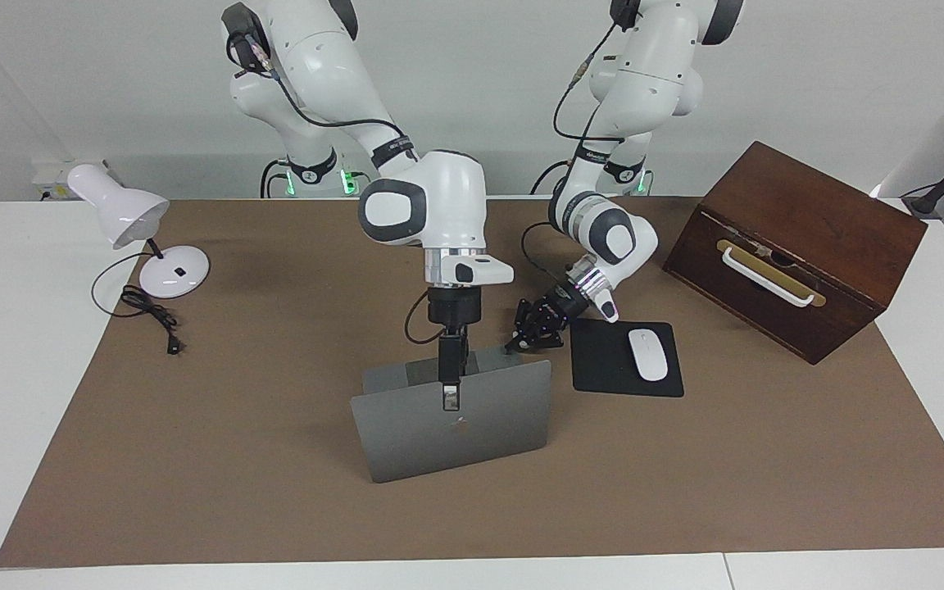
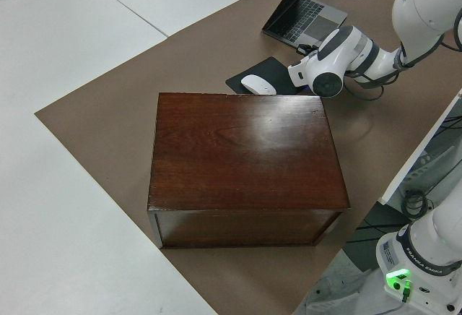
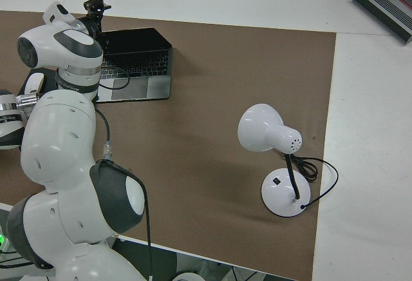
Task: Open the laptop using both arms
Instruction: 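Push the raised lid farther from the robot with the right gripper, then push the lid fully open with the right gripper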
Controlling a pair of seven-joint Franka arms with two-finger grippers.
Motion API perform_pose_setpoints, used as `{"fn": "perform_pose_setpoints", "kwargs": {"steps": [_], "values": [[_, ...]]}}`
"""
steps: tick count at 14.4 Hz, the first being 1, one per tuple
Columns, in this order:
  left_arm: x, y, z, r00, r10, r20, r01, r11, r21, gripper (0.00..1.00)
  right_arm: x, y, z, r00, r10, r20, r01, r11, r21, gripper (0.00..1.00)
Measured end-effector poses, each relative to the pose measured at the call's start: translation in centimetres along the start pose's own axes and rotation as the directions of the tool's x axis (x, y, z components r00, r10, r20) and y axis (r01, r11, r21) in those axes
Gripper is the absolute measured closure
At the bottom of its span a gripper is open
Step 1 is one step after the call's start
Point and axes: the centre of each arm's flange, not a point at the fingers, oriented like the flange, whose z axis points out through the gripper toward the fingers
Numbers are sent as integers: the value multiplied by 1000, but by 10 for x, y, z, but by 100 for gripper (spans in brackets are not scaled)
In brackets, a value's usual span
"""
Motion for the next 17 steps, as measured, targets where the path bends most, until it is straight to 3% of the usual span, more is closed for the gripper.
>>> {"fn": "perform_pose_setpoints", "kwargs": {"steps": [17], "values": [[0, 0, 0, 1000, 0, 0, 0, 1000, 0, 99, -2, 27, 21, 999, -32, -18, 32, 999, 7, 0]]}}
